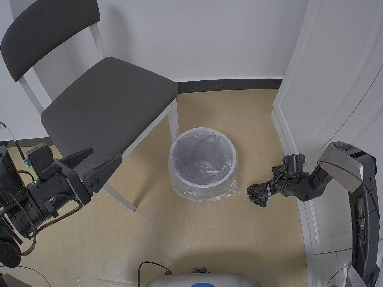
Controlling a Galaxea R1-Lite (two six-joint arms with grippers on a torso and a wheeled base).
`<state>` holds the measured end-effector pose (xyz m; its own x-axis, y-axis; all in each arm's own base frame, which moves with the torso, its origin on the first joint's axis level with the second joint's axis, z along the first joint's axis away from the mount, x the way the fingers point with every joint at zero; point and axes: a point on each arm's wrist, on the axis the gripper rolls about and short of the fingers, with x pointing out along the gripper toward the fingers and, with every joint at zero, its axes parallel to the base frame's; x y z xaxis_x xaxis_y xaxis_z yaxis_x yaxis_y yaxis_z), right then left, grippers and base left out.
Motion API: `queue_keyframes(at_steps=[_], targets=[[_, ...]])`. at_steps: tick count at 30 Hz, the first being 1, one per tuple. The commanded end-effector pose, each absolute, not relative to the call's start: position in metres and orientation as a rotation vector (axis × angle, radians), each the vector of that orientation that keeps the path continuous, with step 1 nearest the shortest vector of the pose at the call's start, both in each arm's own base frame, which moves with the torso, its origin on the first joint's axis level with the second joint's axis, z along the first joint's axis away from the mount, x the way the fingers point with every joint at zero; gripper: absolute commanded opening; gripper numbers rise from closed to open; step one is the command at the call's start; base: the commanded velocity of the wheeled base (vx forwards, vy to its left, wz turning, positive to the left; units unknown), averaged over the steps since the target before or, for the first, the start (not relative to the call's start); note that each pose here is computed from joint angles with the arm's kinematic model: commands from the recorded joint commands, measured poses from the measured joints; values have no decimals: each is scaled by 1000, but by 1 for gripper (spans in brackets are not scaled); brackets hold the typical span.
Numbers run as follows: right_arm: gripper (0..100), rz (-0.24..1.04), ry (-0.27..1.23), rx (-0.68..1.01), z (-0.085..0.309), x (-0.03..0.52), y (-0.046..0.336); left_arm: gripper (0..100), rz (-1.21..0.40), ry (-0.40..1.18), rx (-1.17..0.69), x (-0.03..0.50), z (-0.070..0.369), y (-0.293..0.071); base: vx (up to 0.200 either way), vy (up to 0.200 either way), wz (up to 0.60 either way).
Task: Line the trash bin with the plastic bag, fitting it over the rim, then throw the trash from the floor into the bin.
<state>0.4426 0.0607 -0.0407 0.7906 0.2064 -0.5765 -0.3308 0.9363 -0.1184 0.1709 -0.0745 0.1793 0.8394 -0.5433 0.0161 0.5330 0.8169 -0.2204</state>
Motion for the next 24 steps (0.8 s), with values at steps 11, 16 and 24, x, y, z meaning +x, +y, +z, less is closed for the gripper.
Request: queue_keyframes(at_steps=[11, 16, 24], targets=[[100, 301, 687, -180, -55, 471, 67, 100, -576, 67, -220, 173, 176, -76, 0, 0, 0], [100, 311, 768, -178, -54, 473, 68, 100, -576, 81, -218, 173, 173, -76, 0, 0, 0], [0, 321, 774, -175, -53, 473, 69, 100, -575, 84, -217, 173, 172, -77, 0, 0, 0]])
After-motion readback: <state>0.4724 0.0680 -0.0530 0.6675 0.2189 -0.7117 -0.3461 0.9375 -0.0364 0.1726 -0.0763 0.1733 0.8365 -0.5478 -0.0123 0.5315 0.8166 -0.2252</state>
